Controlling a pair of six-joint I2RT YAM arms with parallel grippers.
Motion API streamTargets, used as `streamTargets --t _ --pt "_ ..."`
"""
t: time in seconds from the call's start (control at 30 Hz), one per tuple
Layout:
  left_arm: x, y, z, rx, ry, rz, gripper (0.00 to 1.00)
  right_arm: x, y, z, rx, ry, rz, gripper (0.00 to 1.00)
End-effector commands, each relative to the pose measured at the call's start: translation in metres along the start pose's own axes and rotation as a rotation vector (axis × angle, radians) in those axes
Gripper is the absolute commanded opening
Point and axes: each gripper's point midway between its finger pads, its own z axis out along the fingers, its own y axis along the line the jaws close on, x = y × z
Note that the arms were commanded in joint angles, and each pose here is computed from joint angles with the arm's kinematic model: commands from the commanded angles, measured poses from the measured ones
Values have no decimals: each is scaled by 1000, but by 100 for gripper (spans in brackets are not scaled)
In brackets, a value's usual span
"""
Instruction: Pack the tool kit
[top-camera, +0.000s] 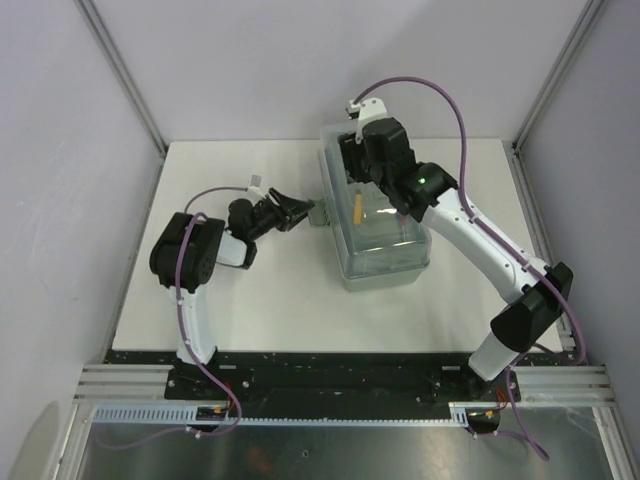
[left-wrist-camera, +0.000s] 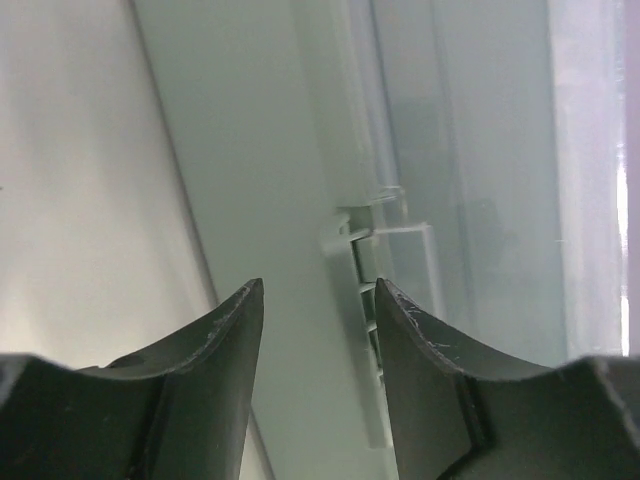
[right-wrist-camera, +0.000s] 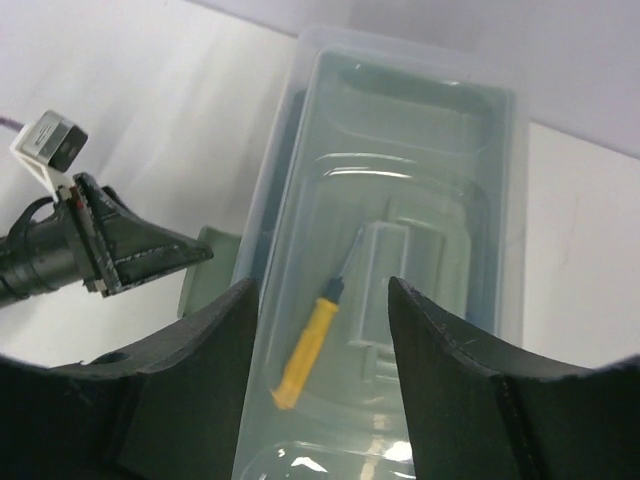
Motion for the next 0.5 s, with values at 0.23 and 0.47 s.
streamTargets --t 0.23,0.47 --pt "-19 -51 -16 66 -61 221 81 21 55 13 -147 72 -105 51" --pt "-38 -11 -44 -82 -153 135 48 45 99 23 -256 157 -212 44"
